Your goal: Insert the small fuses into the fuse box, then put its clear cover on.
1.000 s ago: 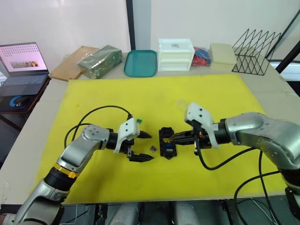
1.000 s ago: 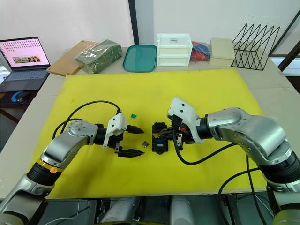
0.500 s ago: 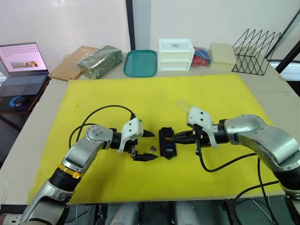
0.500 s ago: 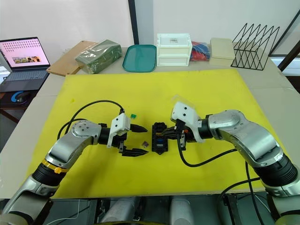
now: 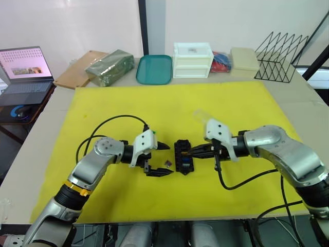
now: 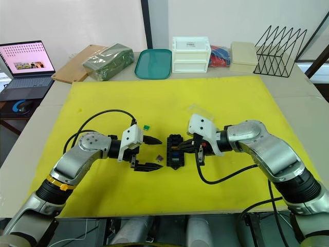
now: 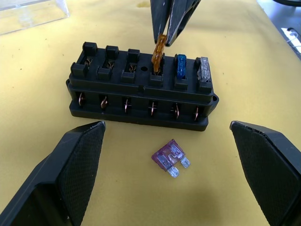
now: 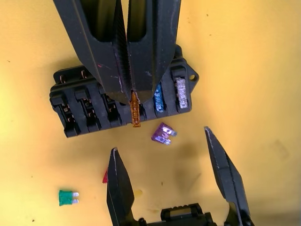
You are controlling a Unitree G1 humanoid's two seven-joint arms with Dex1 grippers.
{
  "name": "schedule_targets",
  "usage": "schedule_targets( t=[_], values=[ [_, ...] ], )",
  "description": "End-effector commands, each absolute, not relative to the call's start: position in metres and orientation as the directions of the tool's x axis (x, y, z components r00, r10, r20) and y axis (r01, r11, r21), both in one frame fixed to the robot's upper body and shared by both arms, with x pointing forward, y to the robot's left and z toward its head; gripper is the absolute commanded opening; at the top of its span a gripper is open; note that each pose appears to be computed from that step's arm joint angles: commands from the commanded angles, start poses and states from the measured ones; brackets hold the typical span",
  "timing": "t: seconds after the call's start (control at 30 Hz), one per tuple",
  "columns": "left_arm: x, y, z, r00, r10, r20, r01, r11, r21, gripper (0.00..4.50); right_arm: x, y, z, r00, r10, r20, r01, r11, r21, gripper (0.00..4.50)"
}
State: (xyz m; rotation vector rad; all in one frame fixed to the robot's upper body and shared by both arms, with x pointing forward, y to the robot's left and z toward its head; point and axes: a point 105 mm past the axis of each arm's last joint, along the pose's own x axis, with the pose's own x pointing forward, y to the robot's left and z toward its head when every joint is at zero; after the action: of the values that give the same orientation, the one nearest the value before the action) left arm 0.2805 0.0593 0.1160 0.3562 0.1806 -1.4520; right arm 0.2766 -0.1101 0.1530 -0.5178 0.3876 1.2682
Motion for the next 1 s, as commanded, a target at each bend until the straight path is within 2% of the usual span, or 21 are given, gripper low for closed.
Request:
schedule_targets(
  t=[0.03, 0.5, 0.93, 1.0],
  values=[
    [0.28, 0.058, 0.122, 0.119, -0.942, -0.313, 0.984, 0.07, 0.163, 4.46, 0.277, -0.107, 0.159, 0.259, 0.803, -0.536, -0.964, 0.185, -0.189, 0.0],
    [0.282, 0.058, 0.12, 0.126, -0.941, -0.315, 0.981, 0.072, 0.177, 4.46, 0.281, -0.115, 0.14, 0.241, 0.767, -0.594, -0.969, 0.153, -0.196, 0.0],
    [0.283, 0.057, 0.119, 0.127, -0.939, -0.32, 0.98, 0.07, 0.184, 4.46, 0.284, -0.116, 0.145, 0.244, 0.754, -0.61, -0.965, 0.127, -0.229, 0.0],
    [0.283, 0.057, 0.119, 0.126, -0.938, -0.322, 0.98, 0.069, 0.185, 4.5, 0.285, -0.116, 0.147, 0.248, 0.752, -0.611, -0.964, 0.129, -0.232, 0.5]
  ],
)
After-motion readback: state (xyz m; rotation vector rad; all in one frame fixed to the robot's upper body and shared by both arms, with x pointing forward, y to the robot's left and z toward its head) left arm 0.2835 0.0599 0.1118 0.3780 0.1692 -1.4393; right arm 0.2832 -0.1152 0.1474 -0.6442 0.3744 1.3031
